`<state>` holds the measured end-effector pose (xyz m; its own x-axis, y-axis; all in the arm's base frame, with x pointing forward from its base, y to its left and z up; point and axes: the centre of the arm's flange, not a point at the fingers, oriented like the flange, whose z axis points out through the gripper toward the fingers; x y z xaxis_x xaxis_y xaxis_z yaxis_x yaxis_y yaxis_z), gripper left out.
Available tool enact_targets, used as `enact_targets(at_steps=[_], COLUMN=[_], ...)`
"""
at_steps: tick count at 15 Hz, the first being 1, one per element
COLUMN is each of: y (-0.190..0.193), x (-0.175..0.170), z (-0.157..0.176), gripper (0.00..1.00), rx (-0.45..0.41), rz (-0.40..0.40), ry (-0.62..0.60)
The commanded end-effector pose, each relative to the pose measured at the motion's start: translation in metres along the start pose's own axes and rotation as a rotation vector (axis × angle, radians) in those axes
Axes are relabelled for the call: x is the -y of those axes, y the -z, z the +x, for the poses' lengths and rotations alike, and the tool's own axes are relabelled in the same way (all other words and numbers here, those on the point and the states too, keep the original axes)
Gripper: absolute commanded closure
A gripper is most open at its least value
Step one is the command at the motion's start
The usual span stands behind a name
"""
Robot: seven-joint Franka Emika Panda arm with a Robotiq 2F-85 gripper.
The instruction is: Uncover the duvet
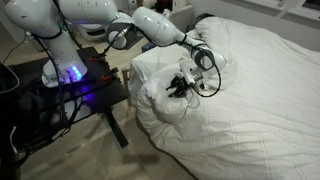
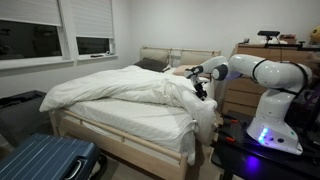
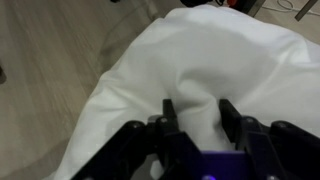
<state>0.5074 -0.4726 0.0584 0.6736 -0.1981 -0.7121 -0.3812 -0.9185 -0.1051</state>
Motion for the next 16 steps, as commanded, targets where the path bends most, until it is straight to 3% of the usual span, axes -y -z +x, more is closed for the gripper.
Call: enact_targets(at_steps=[1, 4, 11, 16], y=[0.016, 0.027, 0.068, 0.109], x=[-0.011, -0.014, -0.015, -0.002], z=[0.019, 0.020, 0.006, -0.005], gripper=[0.81, 0.99, 0.99, 0.99], rx=[-0.054, -0.153, -0.377, -0.523], rz=[-0.011, 0.010, 0.049, 0.017], ry=[-0.011, 0.000, 0.005, -0.016])
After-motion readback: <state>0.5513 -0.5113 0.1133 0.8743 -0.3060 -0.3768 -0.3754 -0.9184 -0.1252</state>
